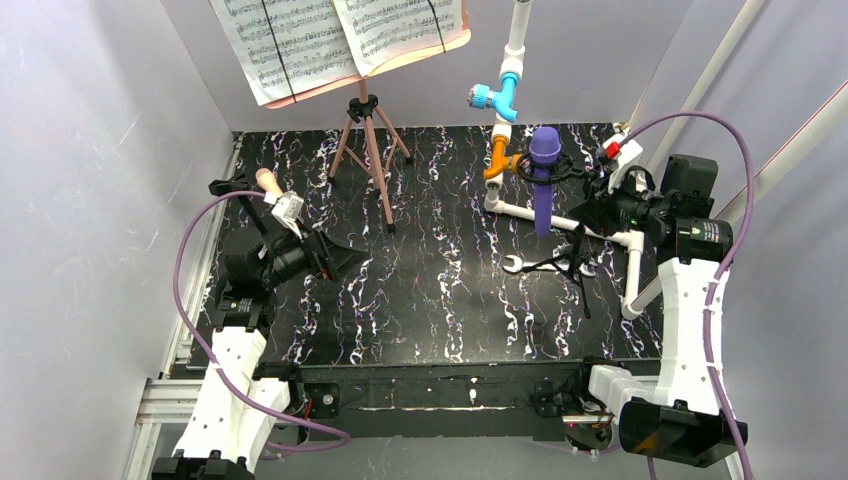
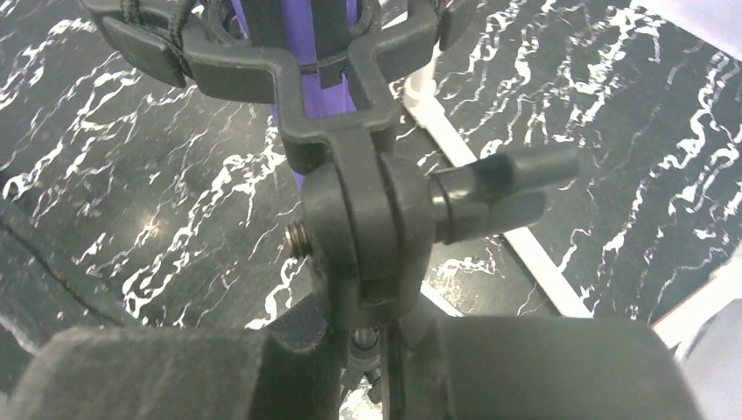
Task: Pack up the instrument practice props
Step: Place the microphone stand with the microphone at the center of the board.
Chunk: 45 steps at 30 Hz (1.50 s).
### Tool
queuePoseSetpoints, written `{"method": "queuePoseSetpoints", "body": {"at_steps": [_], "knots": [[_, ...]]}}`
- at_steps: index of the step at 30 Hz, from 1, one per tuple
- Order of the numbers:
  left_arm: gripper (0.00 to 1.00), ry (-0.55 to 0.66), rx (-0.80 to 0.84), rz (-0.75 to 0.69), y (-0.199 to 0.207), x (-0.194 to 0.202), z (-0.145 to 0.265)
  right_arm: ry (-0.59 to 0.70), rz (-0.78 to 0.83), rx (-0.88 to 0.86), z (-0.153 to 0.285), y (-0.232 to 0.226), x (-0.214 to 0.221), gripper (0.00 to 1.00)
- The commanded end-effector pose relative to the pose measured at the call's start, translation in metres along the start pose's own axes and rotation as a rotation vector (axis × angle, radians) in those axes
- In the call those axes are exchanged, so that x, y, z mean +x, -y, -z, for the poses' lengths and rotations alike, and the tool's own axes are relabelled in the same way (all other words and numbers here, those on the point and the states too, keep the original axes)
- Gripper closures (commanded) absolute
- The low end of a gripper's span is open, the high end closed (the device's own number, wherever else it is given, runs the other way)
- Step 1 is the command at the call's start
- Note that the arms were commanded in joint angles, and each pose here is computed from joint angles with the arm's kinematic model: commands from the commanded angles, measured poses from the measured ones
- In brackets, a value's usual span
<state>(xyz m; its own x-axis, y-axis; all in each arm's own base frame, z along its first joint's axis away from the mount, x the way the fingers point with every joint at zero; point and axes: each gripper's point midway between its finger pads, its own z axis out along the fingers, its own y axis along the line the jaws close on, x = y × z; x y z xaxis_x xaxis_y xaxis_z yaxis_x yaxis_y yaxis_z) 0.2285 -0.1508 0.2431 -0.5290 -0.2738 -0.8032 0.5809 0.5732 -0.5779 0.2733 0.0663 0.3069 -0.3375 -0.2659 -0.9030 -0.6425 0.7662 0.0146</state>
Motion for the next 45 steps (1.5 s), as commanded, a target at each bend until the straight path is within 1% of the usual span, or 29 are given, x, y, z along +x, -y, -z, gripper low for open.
{"method": "queuePoseSetpoints", "body": {"at_steps": [1,5,8,13,16,24,28,32,33,37,41,45], "knots": [[0.02,-0.024,0.092,-0.023,0.017,0.003,0.0,0.096,0.162,-0.159,0.015,-0.038,-0.017,0.99],[0.02,-0.047,0.136,-0.049,0.027,0.01,-0.002,0.144,0.2,-0.325,0.02,-0.07,-0.013,0.99],[0.02,-0.062,0.175,-0.077,0.036,0.016,-0.004,0.189,0.178,-0.437,0.018,-0.088,-0.009,0.99],[0.02,-0.044,0.245,-0.136,0.054,0.022,-0.006,0.204,0.154,-0.56,0.008,-0.105,0.006,0.99],[0.02,-0.039,0.26,-0.143,0.06,0.023,-0.007,0.202,0.163,-0.64,0.0,-0.117,0.014,0.99],[0.02,-0.037,0.291,-0.154,0.078,0.034,-0.015,0.218,0.344,-0.932,-0.024,-0.168,0.041,0.99],[0.02,-0.03,0.285,-0.155,0.081,0.039,-0.017,0.266,0.433,-1.041,-0.031,-0.187,0.041,0.99],[0.02,-0.018,0.286,-0.159,0.083,0.041,-0.015,0.345,0.49,-1.13,-0.034,-0.201,0.033,0.99],[0.02,-0.013,0.286,-0.162,0.084,0.041,-0.014,0.385,0.519,-1.143,-0.036,-0.203,0.029,0.99],[0.02,0.016,0.292,-0.175,0.089,0.035,-0.01,0.438,0.515,-1.172,-0.047,-0.207,0.022,0.99],[0.02,0.03,0.295,-0.167,0.093,0.031,-0.009,0.447,0.489,-1.183,-0.06,-0.206,0.032,0.99],[0.02,0.035,0.298,-0.155,0.095,0.03,-0.01,0.422,0.44,-1.194,-0.069,-0.206,0.049,0.98]]}}
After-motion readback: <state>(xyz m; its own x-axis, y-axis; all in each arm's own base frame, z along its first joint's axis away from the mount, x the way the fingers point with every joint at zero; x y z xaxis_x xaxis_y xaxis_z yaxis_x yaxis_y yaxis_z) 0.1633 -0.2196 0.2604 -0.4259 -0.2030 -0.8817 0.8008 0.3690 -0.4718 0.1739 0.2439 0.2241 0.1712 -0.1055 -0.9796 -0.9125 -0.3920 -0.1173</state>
